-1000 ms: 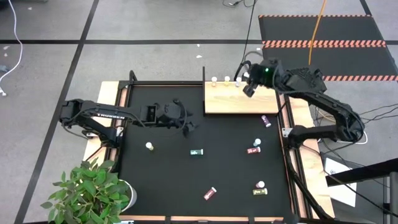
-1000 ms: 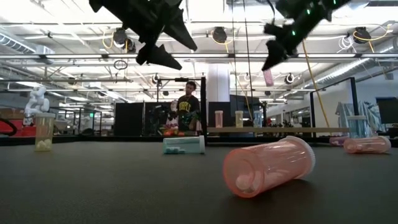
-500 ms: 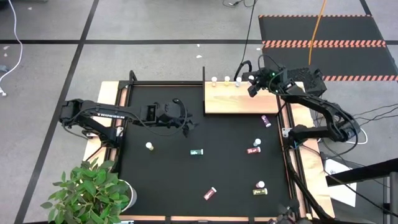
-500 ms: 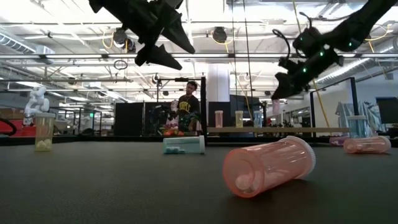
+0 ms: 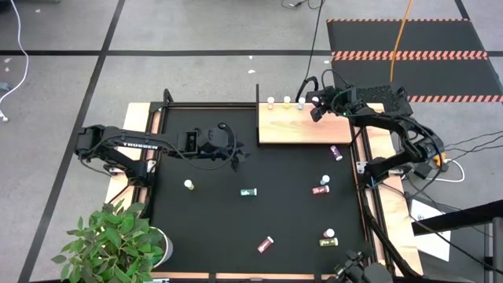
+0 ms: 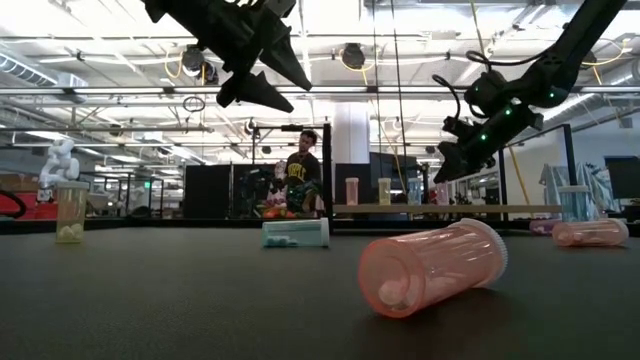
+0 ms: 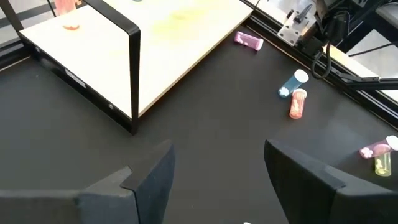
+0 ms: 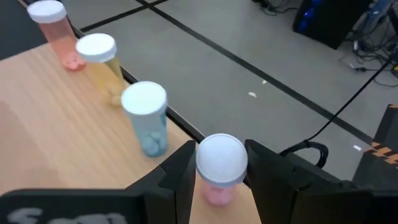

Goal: Pick and place medicine bottles onto shelf by color
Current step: Put the bottom left purple pill bottle on the shelf

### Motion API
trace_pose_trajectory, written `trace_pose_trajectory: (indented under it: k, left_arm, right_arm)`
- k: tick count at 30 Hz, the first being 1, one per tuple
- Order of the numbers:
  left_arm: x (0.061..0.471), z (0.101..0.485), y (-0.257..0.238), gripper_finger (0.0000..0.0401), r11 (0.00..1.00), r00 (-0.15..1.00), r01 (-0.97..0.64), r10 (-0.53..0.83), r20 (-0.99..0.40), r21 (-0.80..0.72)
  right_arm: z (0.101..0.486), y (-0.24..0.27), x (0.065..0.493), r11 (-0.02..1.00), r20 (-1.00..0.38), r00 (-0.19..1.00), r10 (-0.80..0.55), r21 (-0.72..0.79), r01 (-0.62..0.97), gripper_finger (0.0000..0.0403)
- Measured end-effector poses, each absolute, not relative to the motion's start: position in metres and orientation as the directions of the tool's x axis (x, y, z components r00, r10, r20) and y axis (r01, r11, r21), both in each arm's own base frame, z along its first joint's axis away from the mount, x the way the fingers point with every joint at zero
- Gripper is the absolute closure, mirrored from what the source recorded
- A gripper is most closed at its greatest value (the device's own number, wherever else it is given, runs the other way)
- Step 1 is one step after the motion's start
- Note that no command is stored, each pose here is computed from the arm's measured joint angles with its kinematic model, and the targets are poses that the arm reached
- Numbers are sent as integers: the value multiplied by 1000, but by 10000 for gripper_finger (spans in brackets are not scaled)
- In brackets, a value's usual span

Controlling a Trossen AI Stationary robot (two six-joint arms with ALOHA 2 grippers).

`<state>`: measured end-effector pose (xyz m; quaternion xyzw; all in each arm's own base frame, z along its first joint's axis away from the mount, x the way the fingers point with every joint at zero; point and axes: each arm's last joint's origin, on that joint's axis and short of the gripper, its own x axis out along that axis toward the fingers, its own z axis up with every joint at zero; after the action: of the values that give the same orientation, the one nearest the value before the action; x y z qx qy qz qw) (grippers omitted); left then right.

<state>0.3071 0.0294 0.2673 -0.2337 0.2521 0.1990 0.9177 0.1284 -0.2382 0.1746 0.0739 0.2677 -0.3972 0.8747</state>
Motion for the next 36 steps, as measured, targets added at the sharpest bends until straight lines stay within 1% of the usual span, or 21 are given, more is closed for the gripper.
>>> trace_pose_trajectory:
  k: [9, 16, 25, 30, 36]
  left_arm:
    - [307, 267, 29, 156, 814, 794, -481, 247, -556, -326]
    - [307, 267, 29, 155, 815, 794, -481, 246, -556, -324]
    - [307, 267, 29, 155, 815, 793, -480, 246, -557, -324]
    - [307, 267, 29, 155, 818, 793, -478, 246, -557, -321]
    - [307, 267, 29, 155, 817, 794, -477, 242, -558, -326]
  right_arm:
    - [174, -239, 127, 664, -531, 538, -655, -64, 745, 278]
    - [174, -238, 128, 636, -537, 537, -651, 1, 771, 278]
    - [174, -238, 127, 635, -540, 535, -650, 2, 773, 275]
    - [170, -237, 127, 624, -563, 527, -637, 27, 781, 256]
    - [170, -236, 127, 623, -564, 526, -636, 26, 782, 214]
